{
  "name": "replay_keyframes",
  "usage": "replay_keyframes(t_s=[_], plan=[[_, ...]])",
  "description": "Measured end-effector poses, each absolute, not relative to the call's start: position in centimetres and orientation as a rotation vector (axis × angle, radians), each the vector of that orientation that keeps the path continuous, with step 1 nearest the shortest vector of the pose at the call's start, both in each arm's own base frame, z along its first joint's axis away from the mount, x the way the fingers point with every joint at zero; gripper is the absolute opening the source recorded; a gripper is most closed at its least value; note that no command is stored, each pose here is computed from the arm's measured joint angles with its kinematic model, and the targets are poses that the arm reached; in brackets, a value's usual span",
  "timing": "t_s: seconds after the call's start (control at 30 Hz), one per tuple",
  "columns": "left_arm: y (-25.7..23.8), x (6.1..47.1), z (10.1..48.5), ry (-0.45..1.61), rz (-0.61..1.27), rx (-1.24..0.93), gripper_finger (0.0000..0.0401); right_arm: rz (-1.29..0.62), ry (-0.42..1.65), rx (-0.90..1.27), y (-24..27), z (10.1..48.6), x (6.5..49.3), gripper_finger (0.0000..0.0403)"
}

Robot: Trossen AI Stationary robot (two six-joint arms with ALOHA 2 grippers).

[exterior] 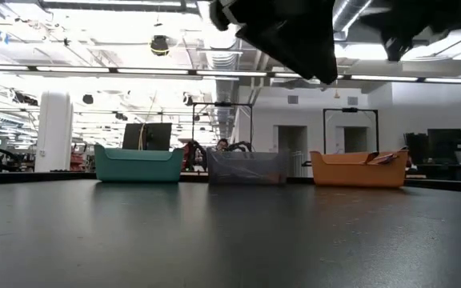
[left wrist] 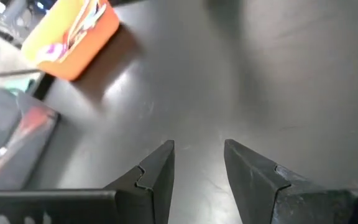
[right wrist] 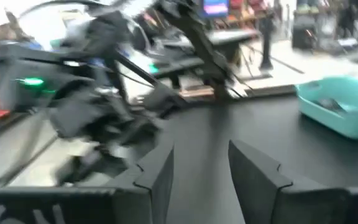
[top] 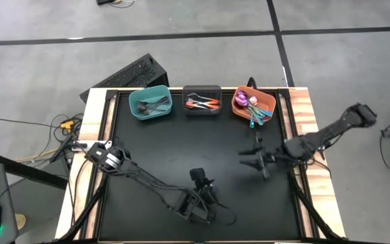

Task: Sort silverware by color (type)
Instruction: Return to Home Position

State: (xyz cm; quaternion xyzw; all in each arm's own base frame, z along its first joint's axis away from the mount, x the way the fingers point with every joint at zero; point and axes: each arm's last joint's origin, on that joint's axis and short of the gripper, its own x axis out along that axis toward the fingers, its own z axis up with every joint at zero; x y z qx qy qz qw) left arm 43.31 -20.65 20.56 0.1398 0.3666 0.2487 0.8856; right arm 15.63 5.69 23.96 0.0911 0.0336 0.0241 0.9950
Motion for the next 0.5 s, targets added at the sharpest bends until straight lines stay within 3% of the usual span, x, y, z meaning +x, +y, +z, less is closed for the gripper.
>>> replay_keyframes(t_s=[0.23, 0.37, 0.5], plan=[[-15.0, 45.1, 18.8, 0.897, 0.505, 0.303, 0.0122, 0.039, 0.022, 0.120, 8.4, 23.6, 14.7, 0.0144], [-11.0, 45.8, 16.3, 0.989, 0.447, 0.256, 0.0093, 0.056, 0.032, 0.106, 9.0, 23.4, 14.8, 0.0132], [-8.7, 45.0, 16.3, 0.974, 0.422, 0.241, 0.0057, 0.055, 0.062, 0.082, 9.2, 22.9, 14.9, 0.0124]])
